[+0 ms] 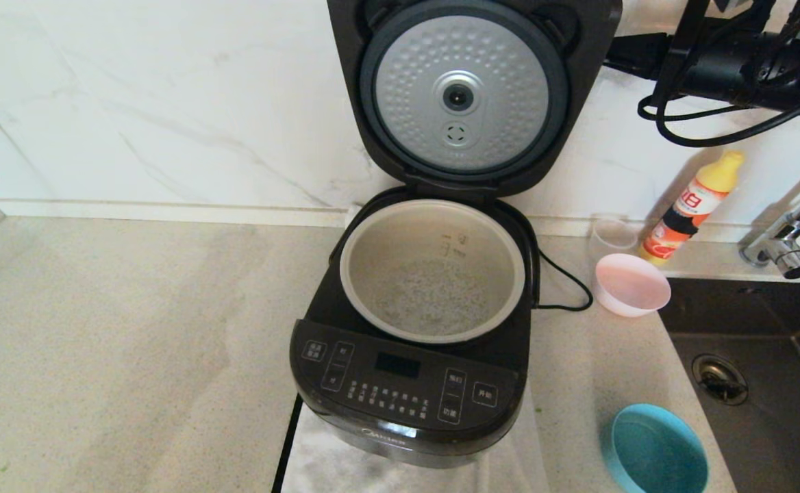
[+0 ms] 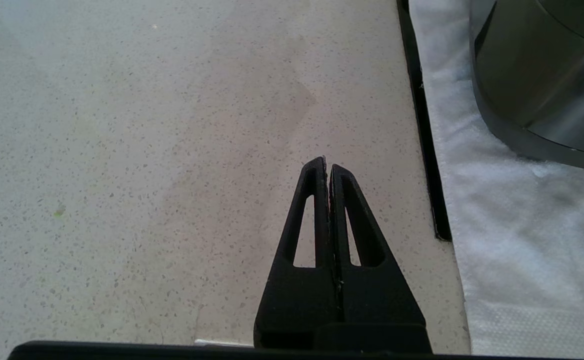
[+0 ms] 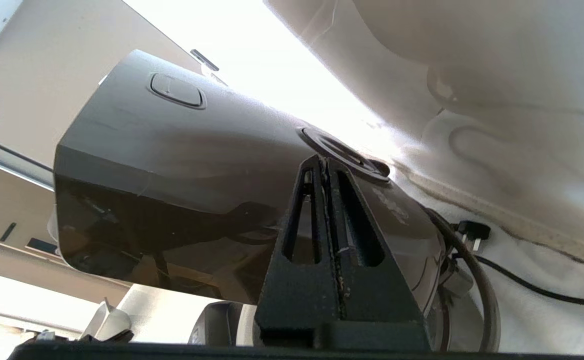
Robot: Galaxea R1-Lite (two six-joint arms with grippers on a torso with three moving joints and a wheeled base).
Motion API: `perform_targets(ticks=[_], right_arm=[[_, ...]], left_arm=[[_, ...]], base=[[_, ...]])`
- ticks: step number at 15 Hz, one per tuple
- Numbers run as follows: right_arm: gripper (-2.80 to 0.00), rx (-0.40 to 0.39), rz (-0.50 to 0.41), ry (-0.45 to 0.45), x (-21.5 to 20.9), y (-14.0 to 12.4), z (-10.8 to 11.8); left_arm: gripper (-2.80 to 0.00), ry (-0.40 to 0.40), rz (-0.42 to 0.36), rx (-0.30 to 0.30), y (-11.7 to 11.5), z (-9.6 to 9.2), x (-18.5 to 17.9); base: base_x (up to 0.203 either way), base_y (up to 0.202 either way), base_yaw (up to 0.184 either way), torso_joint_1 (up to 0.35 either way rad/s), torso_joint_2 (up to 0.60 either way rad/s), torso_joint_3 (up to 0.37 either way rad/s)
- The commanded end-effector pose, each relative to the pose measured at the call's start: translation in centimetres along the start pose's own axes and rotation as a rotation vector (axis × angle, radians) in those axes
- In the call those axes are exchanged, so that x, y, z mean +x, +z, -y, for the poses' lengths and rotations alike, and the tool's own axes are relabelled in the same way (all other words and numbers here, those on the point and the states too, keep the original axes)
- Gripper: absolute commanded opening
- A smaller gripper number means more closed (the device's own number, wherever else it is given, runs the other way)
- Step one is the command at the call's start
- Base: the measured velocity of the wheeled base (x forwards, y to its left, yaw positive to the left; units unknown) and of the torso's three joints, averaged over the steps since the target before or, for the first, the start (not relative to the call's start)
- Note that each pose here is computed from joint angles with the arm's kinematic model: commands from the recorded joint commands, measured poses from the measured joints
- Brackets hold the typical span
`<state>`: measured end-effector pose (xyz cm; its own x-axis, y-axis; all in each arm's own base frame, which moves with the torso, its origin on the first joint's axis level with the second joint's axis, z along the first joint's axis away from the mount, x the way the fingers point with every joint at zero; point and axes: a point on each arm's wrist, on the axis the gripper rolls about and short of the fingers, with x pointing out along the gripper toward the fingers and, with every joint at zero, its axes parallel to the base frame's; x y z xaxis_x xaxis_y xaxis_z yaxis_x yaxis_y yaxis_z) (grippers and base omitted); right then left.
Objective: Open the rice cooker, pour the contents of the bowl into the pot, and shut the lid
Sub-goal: Close the rice cooker
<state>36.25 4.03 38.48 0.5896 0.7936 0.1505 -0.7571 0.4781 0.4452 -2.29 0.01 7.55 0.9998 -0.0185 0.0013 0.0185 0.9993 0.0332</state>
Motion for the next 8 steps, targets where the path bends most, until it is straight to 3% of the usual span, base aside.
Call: perform_targets(ticks=[1,8], right_arm=[[-2.8,-0.002,-0.009,0.011,0.3,-0.2,0.0],[-2.8,-0.03,-0.021,0.055,1.7,-1.0,-0.4]], left_arm=[[-2.8,0.0,-0.003,0.001,0.0,0.0,0.0],[-2.8,0.0,-0.003,0.001,0.0,0.0,0.0]], base=[[0.0,0.0,0.0,0.0,0.0,0.0],[0.0,0.0,0.0,0.0,0.0,0.0]])
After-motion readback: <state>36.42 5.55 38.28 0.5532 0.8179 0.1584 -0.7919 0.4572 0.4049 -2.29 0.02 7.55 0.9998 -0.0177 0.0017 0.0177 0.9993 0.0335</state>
